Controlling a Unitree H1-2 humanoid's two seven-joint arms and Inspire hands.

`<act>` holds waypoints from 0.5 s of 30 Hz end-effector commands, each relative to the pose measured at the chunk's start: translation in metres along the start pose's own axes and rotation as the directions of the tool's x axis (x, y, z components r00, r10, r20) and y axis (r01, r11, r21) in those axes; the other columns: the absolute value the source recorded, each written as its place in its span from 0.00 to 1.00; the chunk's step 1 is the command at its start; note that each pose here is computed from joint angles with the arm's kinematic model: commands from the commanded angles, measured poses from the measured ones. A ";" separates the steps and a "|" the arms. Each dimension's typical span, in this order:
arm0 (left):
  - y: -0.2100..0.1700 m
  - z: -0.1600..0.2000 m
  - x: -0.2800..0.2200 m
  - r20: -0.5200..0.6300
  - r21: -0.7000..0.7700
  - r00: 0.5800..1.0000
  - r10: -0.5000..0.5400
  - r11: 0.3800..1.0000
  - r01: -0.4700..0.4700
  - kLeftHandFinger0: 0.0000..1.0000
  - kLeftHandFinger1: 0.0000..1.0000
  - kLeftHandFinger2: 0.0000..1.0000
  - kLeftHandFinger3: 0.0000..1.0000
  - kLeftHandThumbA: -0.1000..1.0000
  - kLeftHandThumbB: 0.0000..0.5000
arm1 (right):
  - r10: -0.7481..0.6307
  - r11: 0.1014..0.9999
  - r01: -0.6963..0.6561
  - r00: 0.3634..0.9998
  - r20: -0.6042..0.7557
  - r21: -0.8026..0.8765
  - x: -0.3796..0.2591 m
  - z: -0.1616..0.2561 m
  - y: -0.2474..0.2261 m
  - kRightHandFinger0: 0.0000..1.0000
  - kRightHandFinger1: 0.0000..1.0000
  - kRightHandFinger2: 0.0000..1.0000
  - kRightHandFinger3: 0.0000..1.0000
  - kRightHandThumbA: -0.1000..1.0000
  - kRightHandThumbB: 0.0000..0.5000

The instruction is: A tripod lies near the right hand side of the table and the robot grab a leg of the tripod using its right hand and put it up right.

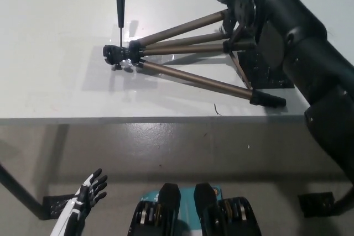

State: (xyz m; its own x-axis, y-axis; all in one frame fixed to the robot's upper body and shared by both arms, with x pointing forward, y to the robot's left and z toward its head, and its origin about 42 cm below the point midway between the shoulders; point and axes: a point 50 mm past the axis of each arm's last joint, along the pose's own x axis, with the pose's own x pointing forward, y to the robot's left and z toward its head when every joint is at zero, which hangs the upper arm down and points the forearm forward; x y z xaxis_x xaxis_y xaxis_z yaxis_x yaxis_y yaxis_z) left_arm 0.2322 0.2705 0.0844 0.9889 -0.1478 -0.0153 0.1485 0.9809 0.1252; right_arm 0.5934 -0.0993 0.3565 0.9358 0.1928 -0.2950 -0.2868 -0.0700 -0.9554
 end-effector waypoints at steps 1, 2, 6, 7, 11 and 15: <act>0.006 0.012 0.006 0.049 0.032 0.998 -0.026 0.999 0.024 1.00 1.00 1.00 1.00 1.00 0.50 | -0.411 0.879 0.435 0.899 0.151 -0.195 -0.003 -0.003 -0.002 0.02 0.25 0.46 0.43 0.00 0.57; 0.006 0.012 0.007 0.050 0.032 0.998 -0.028 0.999 0.027 1.00 1.00 1.00 1.00 1.00 0.50 | -0.422 0.873 0.446 0.893 0.155 -0.194 -0.004 -0.004 -0.003 0.02 0.27 0.47 0.41 0.00 0.57; 0.004 0.011 0.006 0.037 0.043 0.999 -0.018 0.999 0.017 1.00 1.00 1.00 1.00 1.00 0.54 | -0.469 0.841 0.503 0.862 0.193 -0.201 -0.005 -0.009 -0.003 0.01 0.20 0.42 0.38 0.00 0.62; 0.003 0.011 0.006 0.037 0.044 0.999 -0.023 0.999 0.021 1.00 1.00 1.00 1.00 1.00 0.53 | -0.476 0.830 0.515 0.855 0.207 -0.215 -0.006 -0.011 -0.003 0.00 0.13 0.35 0.30 0.00 0.58; 0.003 0.009 0.006 0.044 0.039 0.999 -0.028 0.999 0.026 1.00 1.00 1.00 1.00 1.00 0.51 | -0.509 0.807 0.551 0.832 0.222 -0.215 -0.006 -0.018 0.002 0.00 0.13 0.55 0.16 0.00 0.52; 0.002 0.009 0.006 0.046 0.036 0.999 -0.029 0.999 0.027 1.00 1.00 1.00 1.00 1.00 0.48 | -0.545 0.794 0.584 0.807 0.225 -0.170 -0.008 -0.022 0.001 0.00 0.30 0.80 0.17 0.00 0.40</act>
State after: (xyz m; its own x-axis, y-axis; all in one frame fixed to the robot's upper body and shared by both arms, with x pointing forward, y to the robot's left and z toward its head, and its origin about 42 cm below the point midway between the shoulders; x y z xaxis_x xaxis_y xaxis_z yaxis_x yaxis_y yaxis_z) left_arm 0.2327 0.2701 0.0830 0.9886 -0.1495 -0.0205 0.1509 0.9802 0.1282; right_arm 0.5888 -0.1047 0.3248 0.9587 0.2786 -0.0568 -0.0072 -0.1760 -0.9844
